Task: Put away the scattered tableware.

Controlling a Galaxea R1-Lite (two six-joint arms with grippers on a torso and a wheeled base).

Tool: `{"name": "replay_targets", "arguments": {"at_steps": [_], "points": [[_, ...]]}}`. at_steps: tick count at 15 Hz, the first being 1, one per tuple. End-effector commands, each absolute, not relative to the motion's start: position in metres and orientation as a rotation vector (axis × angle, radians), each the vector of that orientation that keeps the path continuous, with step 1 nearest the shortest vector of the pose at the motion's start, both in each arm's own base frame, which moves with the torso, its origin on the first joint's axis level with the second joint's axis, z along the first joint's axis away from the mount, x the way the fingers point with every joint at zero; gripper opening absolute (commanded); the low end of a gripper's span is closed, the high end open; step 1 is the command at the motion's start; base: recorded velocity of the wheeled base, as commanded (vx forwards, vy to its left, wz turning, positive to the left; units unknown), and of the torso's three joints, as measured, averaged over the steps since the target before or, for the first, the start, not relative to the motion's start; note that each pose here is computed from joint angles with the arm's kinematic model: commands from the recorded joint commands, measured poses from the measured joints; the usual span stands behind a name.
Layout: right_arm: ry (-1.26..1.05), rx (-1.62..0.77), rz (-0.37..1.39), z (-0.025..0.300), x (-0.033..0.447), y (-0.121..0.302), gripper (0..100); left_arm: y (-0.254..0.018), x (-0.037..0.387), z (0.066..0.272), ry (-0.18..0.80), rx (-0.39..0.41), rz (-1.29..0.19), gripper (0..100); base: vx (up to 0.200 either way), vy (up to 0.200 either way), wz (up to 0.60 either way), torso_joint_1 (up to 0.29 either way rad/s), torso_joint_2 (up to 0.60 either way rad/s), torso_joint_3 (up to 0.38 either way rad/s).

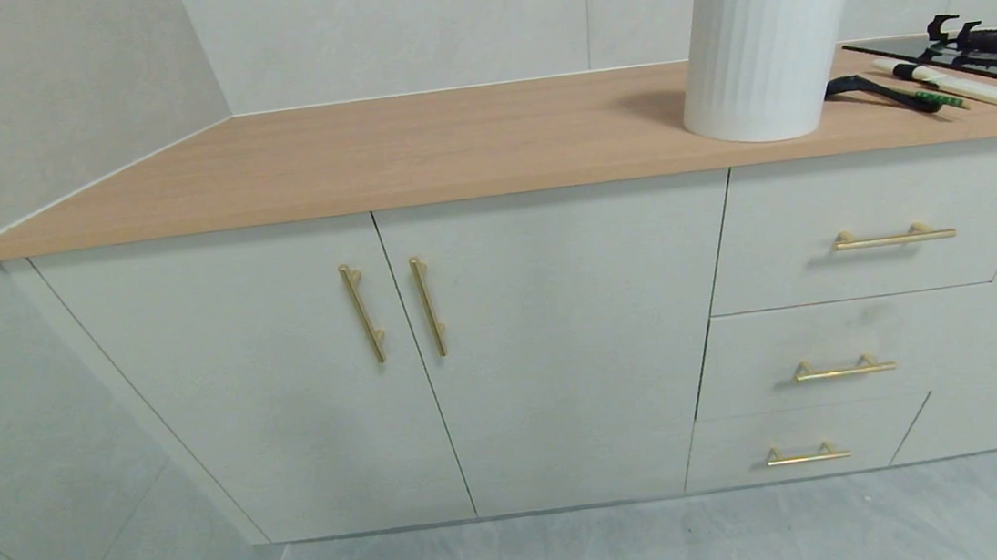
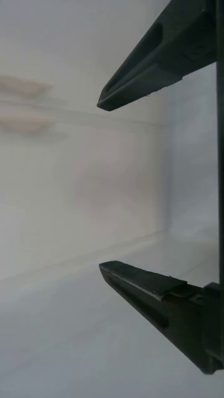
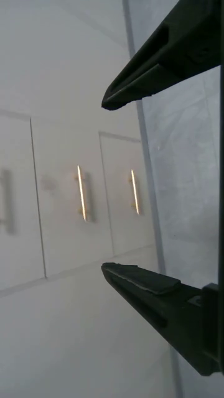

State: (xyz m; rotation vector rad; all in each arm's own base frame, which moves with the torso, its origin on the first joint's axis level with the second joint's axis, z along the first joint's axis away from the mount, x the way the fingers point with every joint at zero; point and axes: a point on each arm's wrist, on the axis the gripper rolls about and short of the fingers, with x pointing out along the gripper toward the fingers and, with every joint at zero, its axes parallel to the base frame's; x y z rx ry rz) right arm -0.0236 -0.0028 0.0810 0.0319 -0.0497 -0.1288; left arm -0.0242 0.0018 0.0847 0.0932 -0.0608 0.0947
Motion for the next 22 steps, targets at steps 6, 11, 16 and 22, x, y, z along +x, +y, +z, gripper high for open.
{"name": "replay_targets", "arguments": {"at_steps": [6,11,16,22], "points": [[-0.001,-0.029,-0.014,0.0763,-0.0227,-0.0002,100,-0.0001,-0.0227,0.0761,-0.005,-0.006,0.005,100,0.0,0.0,0.0,0.0,0.0,0.0],[0.052,-0.028,0.004,0.0768,-0.0187,-0.0006,100,0.0,-0.0228,0.0761,-0.006,-0.005,0.008,100,0.0,0.0,0.0,0.0,0.0,0.0],[0.0,-0.032,0.015,0.0757,-0.0227,0.0002,100,0.0,-0.0227,0.0761,-0.005,-0.008,0.008,100,0.0,0.0,0.0,0.0,0.0,0.0],[0.0,-0.029,0.017,0.0757,-0.0227,0.0002,100,0.0,-0.0227,0.0761,-0.005,-0.009,0.008,100,0.0,-0.067,0.0,-0.002,0.0,0.0]]}}
